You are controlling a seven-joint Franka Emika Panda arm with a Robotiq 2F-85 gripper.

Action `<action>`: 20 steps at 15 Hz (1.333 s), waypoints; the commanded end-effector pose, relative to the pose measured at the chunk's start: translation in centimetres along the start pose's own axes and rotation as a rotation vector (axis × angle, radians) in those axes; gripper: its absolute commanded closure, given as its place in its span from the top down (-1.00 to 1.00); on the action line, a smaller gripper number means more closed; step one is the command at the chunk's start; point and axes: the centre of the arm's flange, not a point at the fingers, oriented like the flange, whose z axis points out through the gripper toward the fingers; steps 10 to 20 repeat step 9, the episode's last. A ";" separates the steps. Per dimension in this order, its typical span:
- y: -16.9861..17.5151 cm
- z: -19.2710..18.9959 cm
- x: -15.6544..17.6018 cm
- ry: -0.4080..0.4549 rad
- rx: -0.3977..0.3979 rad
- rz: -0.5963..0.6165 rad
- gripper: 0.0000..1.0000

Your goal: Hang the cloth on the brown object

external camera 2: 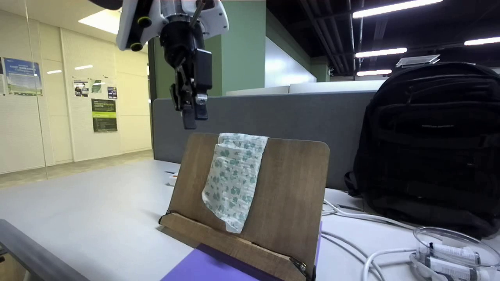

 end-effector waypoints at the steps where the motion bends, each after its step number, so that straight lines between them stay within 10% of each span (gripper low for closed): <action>1: -0.1 -0.4 -1.0 -0.014 0.000 -0.003 0.63; 4: -0.6 -0.6 -1.4 -0.022 0.002 -0.040 1.00; 20: -1.0 -0.5 -1.6 -0.035 0.009 -0.086 1.00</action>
